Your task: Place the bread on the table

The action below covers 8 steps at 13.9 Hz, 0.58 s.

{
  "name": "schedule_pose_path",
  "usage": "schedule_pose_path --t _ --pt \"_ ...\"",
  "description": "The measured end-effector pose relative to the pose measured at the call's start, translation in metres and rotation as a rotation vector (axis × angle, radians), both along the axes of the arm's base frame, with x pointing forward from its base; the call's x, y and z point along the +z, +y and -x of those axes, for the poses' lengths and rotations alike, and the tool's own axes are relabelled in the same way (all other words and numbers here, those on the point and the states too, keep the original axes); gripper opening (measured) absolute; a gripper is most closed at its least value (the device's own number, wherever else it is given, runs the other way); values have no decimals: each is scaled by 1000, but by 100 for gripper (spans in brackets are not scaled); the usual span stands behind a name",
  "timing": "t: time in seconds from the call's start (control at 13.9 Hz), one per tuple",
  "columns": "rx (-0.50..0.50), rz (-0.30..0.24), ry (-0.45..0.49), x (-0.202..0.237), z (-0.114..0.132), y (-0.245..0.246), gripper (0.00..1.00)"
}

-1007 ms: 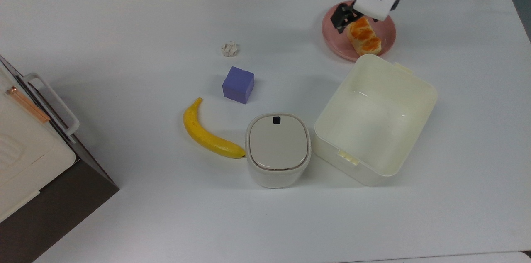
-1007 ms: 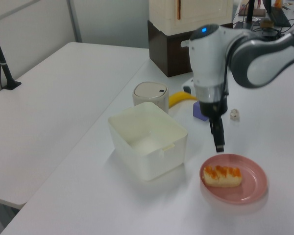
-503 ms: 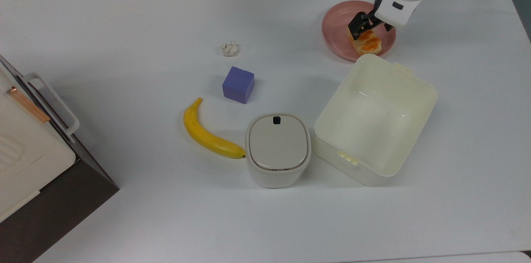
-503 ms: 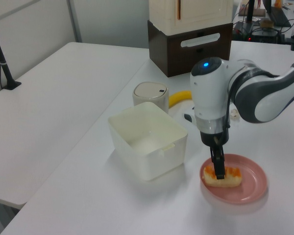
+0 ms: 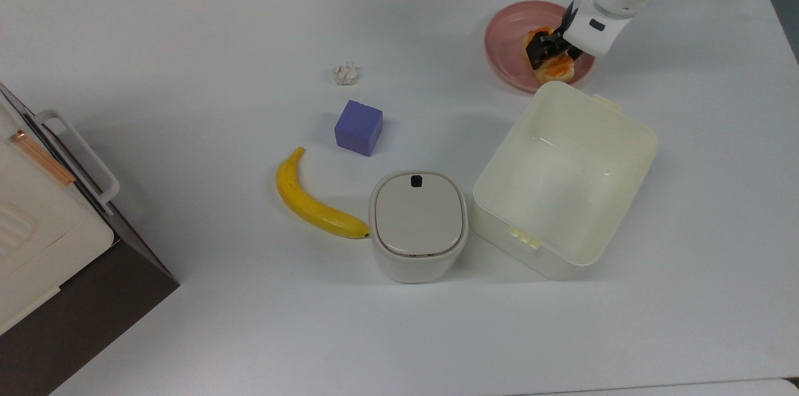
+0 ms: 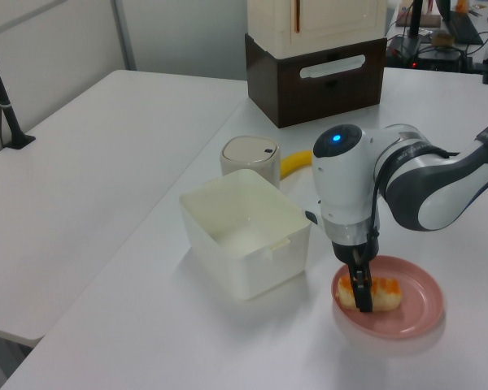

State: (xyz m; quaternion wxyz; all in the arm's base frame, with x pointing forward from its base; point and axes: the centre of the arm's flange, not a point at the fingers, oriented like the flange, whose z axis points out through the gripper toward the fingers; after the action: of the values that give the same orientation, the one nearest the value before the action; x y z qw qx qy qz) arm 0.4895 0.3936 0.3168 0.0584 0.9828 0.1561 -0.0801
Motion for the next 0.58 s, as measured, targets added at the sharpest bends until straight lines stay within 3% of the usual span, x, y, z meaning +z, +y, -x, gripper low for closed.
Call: schedule_pose_path --t 0.22,0.36,0.58 --pt "4 -6 -9 5 -4 1 57" --pt "21 -9 2 14 -9 -8 56" --pt "14 -53 23 65 -58 -100 56"
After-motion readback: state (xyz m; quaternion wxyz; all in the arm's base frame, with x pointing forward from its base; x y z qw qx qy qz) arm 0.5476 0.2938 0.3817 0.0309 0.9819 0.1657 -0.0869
